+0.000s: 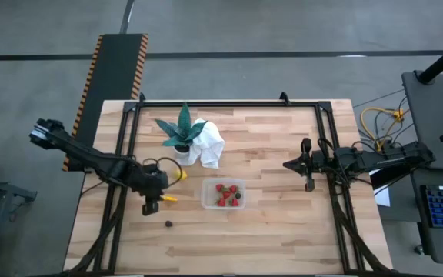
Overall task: Pick and placing Produce into tupperware
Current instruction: Put the corn cob into the bin
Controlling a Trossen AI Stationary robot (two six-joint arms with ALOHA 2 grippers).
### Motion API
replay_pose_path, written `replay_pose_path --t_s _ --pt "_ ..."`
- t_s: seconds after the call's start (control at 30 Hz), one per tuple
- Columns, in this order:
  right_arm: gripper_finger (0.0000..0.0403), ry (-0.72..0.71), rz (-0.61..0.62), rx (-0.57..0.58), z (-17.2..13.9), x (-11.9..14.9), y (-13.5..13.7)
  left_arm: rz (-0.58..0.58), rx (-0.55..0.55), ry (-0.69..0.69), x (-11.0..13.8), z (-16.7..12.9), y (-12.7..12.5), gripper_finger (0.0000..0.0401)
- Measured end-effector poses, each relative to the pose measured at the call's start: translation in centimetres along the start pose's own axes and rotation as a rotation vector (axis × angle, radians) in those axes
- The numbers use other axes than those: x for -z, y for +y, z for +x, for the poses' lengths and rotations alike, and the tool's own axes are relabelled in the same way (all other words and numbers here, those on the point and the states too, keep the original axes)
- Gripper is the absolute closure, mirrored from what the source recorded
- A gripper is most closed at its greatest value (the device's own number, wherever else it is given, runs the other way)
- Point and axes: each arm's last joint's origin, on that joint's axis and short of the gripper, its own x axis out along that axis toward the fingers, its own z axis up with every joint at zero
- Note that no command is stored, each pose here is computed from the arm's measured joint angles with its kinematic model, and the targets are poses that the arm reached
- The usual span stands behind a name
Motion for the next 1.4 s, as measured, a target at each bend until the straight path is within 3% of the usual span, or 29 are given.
replay_pose_path --t_s 0.4,0.93,1.4 --pt "0.0394 -0.008 -0.05 0.016 0.0 -0.1 0.0 0.001 -0.116 0.193 -0.9 4.2 -0.8 0.0315" --pt "0.0394 0.015 -0.046 0.016 0.0 0.1 -0.1 0.089 -0.239 0.339 -1.3 6.5 -1.0 0.0313" --pt "0.0394 0.015 -0.045 0.016 0.0 0.1 0.0 0.107 -0.225 0.231 -2.2 4.9 -1.5 0.0256"
